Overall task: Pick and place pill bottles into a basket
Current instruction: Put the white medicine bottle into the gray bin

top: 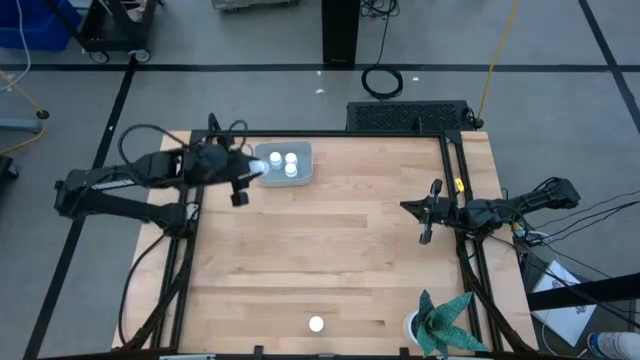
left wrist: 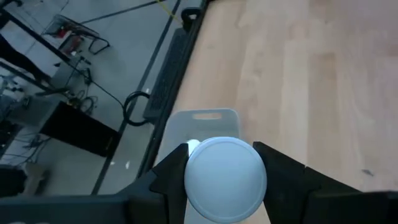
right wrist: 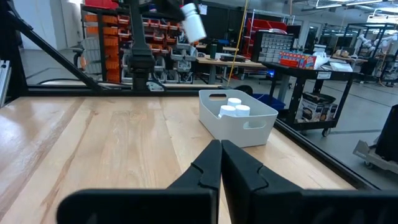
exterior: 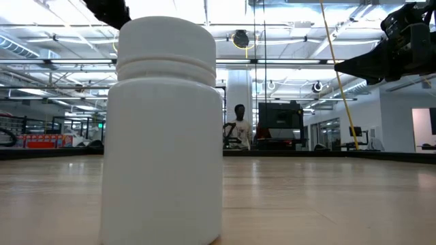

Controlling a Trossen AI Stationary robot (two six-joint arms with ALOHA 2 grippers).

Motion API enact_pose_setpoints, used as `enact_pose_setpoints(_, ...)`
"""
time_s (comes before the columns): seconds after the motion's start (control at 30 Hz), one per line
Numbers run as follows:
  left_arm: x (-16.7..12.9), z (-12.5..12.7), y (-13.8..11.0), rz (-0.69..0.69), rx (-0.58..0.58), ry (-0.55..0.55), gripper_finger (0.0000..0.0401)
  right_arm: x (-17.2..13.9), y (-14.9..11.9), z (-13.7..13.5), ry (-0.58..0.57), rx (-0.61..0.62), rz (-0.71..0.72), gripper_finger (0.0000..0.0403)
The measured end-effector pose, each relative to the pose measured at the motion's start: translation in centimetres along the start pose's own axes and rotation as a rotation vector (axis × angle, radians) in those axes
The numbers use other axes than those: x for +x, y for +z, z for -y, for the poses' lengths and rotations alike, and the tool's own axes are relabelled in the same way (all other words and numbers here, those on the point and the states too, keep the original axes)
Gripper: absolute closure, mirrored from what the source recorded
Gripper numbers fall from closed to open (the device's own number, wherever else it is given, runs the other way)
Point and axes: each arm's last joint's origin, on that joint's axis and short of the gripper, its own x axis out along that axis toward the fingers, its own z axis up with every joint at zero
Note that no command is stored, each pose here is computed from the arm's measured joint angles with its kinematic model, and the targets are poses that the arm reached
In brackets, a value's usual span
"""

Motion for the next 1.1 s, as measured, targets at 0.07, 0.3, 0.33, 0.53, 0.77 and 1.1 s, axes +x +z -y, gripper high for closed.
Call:
enact_pose_setpoints(0.07,0.4,-1.2,-0.2,0.007,-0.023,0.0,0.0238,0.0,0.0,0.0,0.0,0.001,0.0,0.0399)
enact_pose_setpoints(0.3,3.7,-4.8,-0.8,-0.003,-0.127,-0.019,0.0238,0.0,0.0,0.0,0.0,0.001,0.0,0.0399)
enact_pose_setpoints(0.33,4.4,-5.2,-1.1,-0.023,-0.14,-0.03,0.0238,0.0,0.0,0.0,0.0,0.0,0.0,0.0399)
enact_pose_setpoints(0.53,8.7,-6.4,-2.5,-0.126,-0.214,-0.102,0.0232,0.0,0.0,0.0,0.0,0.0,0.0,0.0399)
enact_pose_setpoints(0.77,11.8,-6.6,-3.6,-0.207,-0.242,-0.153,0.0239,0.0,0.0,0.0,0.0,0.0,0.0,0.0399)
enact_pose_setpoints(1.1,14.7,-7.2,-5.3,-0.27,-0.297,-0.198,0.0239,0.0,0.0,0.0,0.0,0.0,0.0,0.0399)
